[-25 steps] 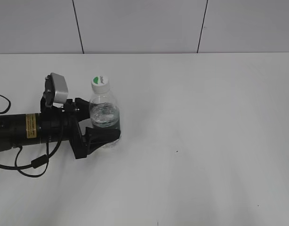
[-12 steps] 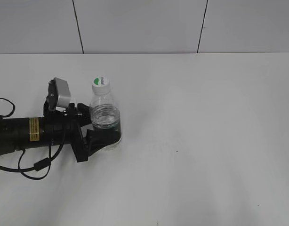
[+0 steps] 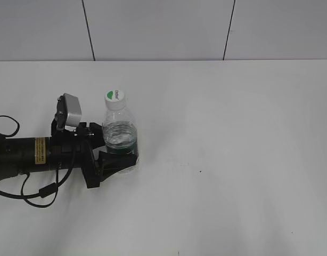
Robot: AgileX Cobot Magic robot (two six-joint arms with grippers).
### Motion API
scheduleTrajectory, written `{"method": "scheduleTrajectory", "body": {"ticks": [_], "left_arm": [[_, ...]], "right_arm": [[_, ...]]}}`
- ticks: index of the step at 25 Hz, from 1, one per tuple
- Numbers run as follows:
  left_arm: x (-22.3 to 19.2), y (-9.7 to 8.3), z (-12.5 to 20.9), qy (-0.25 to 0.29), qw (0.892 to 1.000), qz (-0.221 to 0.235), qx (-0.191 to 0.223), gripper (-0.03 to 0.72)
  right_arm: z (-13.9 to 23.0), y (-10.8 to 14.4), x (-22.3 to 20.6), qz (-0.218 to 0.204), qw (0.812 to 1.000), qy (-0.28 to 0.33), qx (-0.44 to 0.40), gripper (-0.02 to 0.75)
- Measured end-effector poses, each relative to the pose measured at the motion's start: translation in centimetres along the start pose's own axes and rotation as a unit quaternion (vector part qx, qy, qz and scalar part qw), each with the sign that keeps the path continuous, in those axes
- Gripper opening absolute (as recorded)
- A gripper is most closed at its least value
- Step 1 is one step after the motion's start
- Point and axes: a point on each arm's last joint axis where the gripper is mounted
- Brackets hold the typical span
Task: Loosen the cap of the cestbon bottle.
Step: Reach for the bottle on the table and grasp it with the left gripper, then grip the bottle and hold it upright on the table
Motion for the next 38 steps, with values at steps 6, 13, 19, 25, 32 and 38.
{"method": "scheduleTrajectory", "body": {"ticks": [6,13,19,25,32,38], "left_arm": [[0.0,0.02,-0.01,0.0,1.0,-0.001,0.0,0.497],[0.0,0.06,-0.03,-0.002,1.0,-0.003,0.001,0.424],[0.0,0.06,-0.04,-0.002,1.0,-0.003,0.001,0.424],[0.0,0.0,-0.03,-0.001,1.0,0.0,0.0,0.424],[0.0,0.0,-0.03,-0.001,1.0,0.0,0.0,0.424],[0.0,-0.02,-0.02,-0.001,1.0,0.001,-0.001,0.424]], "right_arm": [[0.0,0.0,0.0,0.0,1.0,0.0,0.0,0.479],[0.0,0.0,0.0,0.0,1.0,0.0,0.0,0.479],[0.0,0.0,0.0,0.0,1.0,0.0,0.0,0.479],[0.0,0.0,0.0,0.0,1.0,0.0,0.0,0.479],[0.0,0.0,0.0,0.0,1.0,0.0,0.0,0.479],[0.0,0.0,0.0,0.0,1.0,0.0,0.0,0.479]]}}
Point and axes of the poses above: a point on each arm's last joint axis where the gripper is mounted, x pointing back along that axis away from the gripper, y along the wrist's bending axis when the last joint is at zero, z = x × y, and after that the axes turned 1 degree about x, right-handed
